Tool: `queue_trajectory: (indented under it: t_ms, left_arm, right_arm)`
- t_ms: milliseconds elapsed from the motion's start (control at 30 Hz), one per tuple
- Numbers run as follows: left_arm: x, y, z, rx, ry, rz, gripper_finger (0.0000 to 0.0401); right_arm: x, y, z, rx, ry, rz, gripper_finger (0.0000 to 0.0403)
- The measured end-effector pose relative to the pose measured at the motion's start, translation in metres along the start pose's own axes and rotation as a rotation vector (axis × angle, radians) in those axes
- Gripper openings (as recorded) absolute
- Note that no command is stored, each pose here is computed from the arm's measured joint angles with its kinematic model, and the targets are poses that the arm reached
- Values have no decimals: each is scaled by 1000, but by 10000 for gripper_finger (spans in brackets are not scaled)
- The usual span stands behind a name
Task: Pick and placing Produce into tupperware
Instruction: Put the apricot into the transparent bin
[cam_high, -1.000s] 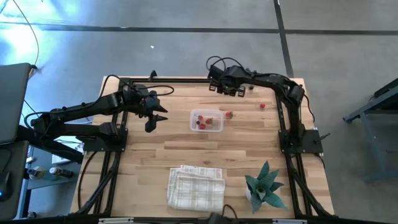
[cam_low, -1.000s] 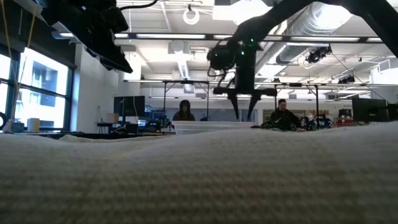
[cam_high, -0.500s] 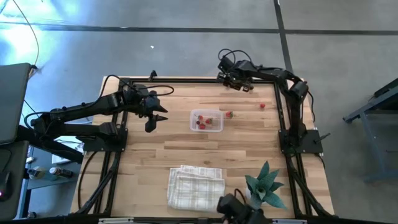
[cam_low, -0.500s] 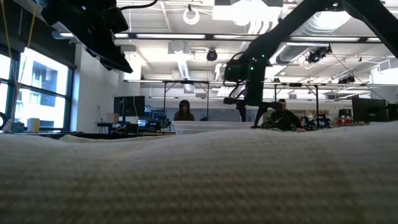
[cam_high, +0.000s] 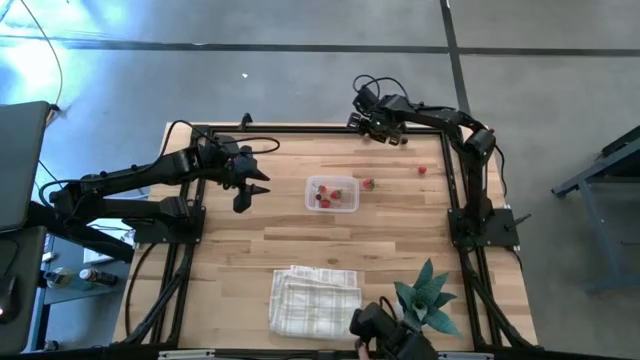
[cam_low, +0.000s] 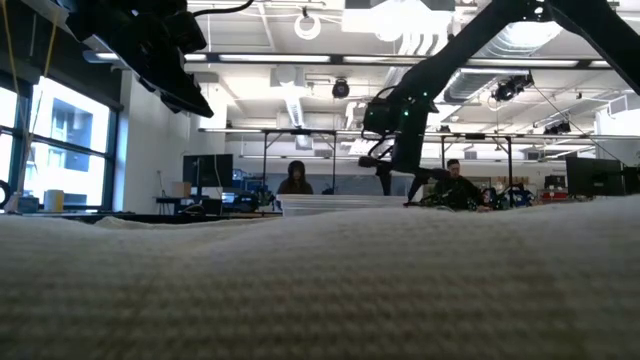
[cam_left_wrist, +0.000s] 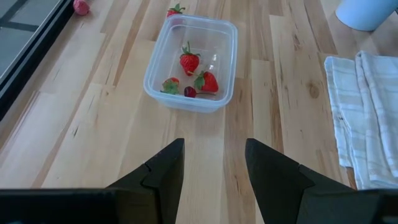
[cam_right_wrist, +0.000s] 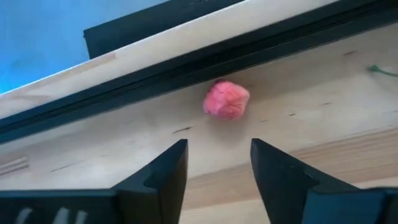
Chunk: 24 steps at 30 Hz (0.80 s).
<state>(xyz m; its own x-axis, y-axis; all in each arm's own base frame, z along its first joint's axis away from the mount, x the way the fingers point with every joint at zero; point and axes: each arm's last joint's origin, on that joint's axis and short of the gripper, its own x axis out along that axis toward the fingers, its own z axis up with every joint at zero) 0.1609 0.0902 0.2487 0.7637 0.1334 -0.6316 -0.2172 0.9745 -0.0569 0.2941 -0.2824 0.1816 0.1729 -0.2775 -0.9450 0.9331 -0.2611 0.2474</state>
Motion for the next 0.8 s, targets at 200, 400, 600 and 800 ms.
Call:
queue_trajectory:
  t_ms: [200, 400, 600, 800]
  left_arm:
    - [0, 0, 0, 1, 0, 0, 159]
    - [0, 0, 0, 0, 0, 0, 159]
    - [0, 0, 0, 0, 0, 0, 159]
    - [0, 0, 0, 0, 0, 0, 159]
  right_arm:
    - [0, 0, 1, 21, -51, -24, 203]
    - [3, 3, -2, 8, -96, -27, 204]
    - [29, 3, -8, -5, -44, -57, 204]
    - [35, 4, -9, -24, -45, -60, 204]
